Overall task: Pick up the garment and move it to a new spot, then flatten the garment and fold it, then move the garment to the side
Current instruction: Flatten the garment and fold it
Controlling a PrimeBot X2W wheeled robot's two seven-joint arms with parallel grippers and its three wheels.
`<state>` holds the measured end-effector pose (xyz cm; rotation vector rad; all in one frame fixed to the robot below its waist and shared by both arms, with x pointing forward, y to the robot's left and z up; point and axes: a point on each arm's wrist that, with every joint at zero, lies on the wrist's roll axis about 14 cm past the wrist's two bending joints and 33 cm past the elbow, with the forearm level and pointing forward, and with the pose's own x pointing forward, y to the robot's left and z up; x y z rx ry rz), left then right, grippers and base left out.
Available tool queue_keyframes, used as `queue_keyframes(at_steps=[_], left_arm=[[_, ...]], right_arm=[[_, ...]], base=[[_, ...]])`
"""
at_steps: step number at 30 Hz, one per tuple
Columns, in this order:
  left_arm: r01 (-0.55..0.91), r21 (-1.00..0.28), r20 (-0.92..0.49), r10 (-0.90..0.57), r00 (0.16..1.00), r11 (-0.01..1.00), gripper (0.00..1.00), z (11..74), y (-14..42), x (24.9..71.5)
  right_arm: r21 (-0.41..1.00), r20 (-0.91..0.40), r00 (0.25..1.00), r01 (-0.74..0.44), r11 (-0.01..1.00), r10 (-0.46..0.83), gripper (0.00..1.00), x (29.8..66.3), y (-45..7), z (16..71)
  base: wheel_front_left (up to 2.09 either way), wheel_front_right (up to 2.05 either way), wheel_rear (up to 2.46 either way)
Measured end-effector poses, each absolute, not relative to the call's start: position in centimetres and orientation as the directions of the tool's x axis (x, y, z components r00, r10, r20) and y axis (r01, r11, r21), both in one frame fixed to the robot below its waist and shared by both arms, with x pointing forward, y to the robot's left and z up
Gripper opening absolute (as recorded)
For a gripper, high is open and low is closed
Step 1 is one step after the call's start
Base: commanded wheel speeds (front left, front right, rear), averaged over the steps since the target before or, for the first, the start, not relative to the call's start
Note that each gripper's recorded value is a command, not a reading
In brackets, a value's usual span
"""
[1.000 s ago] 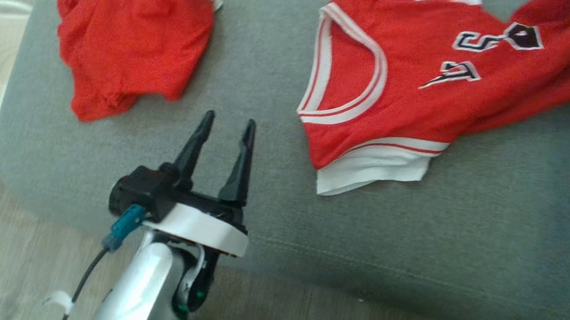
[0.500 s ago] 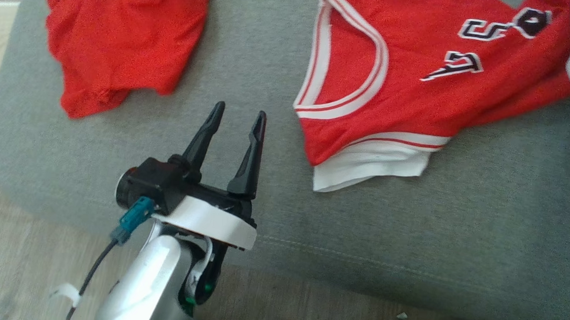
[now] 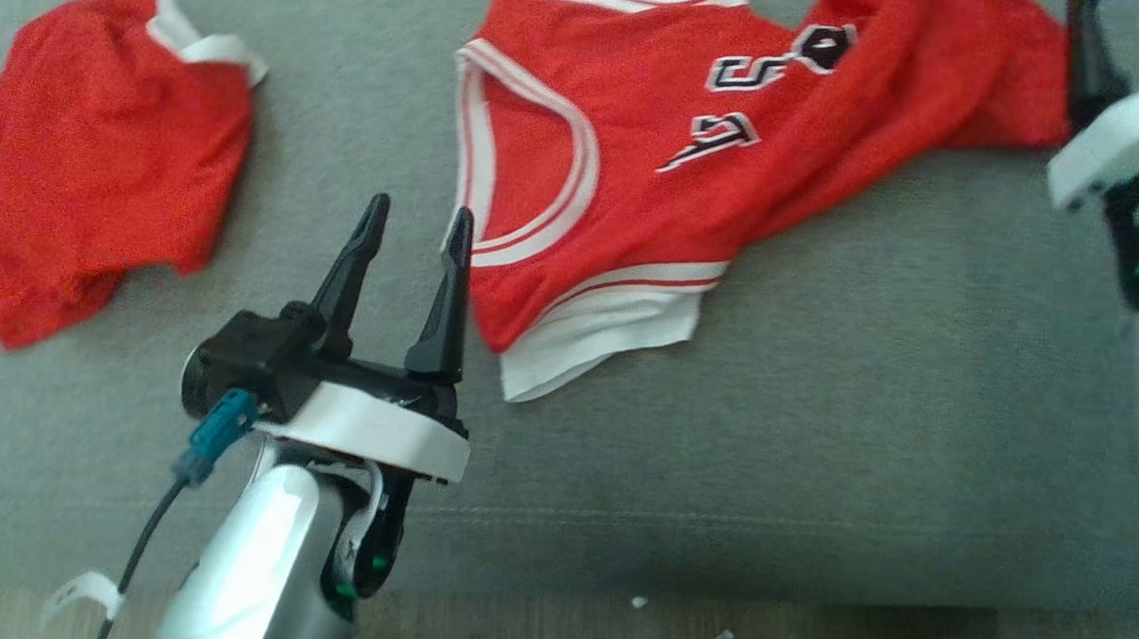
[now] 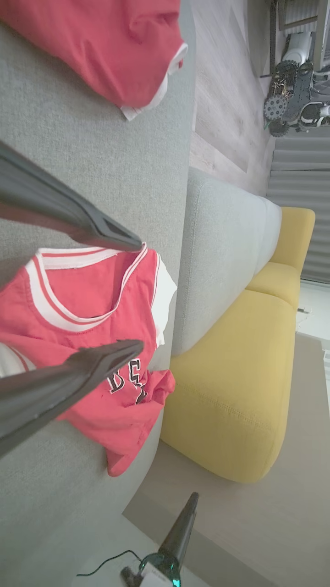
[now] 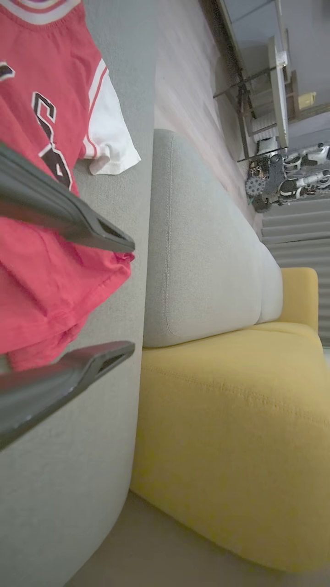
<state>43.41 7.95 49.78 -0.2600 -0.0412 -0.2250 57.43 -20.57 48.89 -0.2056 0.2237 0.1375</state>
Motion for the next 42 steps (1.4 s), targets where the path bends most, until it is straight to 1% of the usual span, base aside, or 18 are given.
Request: queue_keyframes(at_steps=[8, 11, 14, 17, 20, 24, 29, 32, 36, 39, 42], left_arm=[[0.291, -0.267, 0.088, -0.278, 0.957, 0.919, 1.0, 50.3, 5.5, 43.3], [0.303, -0.269, 0.083, -0.292, 0.953, 0.914, 1.0, 50.2, 4.9, 43.3], [0.313, -0.272, 0.066, -0.307, 0.949, 0.91, 1.0, 49.5, 4.5, 43.1], [0.308, -0.273, 0.047, -0.307, 0.951, 0.911, 1.0, 48.9, 4.6, 43.0], [0.302, -0.273, 0.041, -0.303, 0.952, 0.913, 1.0, 48.7, 4.7, 43.1], [0.303, -0.274, 0.035, -0.306, 0.952, 0.913, 1.0, 48.5, 4.8, 43.1], [0.288, -0.275, 0.011, -0.296, 0.955, 0.917, 1.0, 47.6, 5.3, 43.0], [0.278, -0.27, -0.009, -0.291, 0.957, 0.922, 1.0, 46.8, 5.6, 43.1], [0.274, -0.271, -0.031, -0.293, 0.956, 0.923, 1.0, 45.8, 5.7, 43.3], [0.279, -0.262, -0.033, -0.297, 0.954, 0.924, 1.0, 45.6, 5.7, 43.7], [0.275, -0.259, -0.039, -0.294, 0.955, 0.926, 1.0, 45.2, 5.9, 44.2]], right_arm=[[-0.099, -0.187, 0.98, -0.095, 0.991, 0.075, 1.0, 51.4, -21.7, 48.3], [-0.068, -0.191, 0.98, -0.07, 0.995, 0.056, 1.0, 49.4, -21.8, 47.7], [-0.063, -0.202, 0.979, -0.054, 0.997, 0.041, 1.0, 48.1, -21.9, 47.3], [-0.059, -0.193, 0.981, -0.042, 0.997, 0.03, 1.0, 47.7, -21.9, 47.7], [-0.062, -0.174, 0.984, -0.037, 0.997, 0.025, 1.0, 47.8, -22.0, 48.5], [-0.076, -0.18, 0.983, -0.039, 0.996, 0.025, 1.0, 48.0, -21.9, 48.7], [-0.103, -0.206, 0.977, -0.074, 0.992, 0.052, 1.0, 48.8, -21.3, 48.2], [-0.153, -0.216, 0.974, -0.103, 0.983, 0.069, 1.0, 50.4, -21.2, 48.7], [-0.223, -0.224, 0.97, -0.143, 0.964, 0.092, 1.0, 53.7, -21.1, 49.9], [-0.252, -0.281, 0.956, -0.159, 0.955, 0.085, 1.0, 55.8, -21.7, 49.3], [-0.301, -0.353, 0.935, -0.158, 0.94, 0.044, 1.0, 57.5, -23.6, 48.0]], base=[[0.0, 0.0, 0.0], [0.0, 0.0, 0.0], [0.0, 0.0, 0.0], [0.0, 0.0, 0.0], [0.0, 0.0, 0.0], [0.0, 0.0, 0.0], [0.0, 0.0, 0.0], [0.0, 0.0, 0.0], [0.0, 0.0, 0.0], [0.0, 0.0, 0.0], [0.0, 0.0, 0.0]])
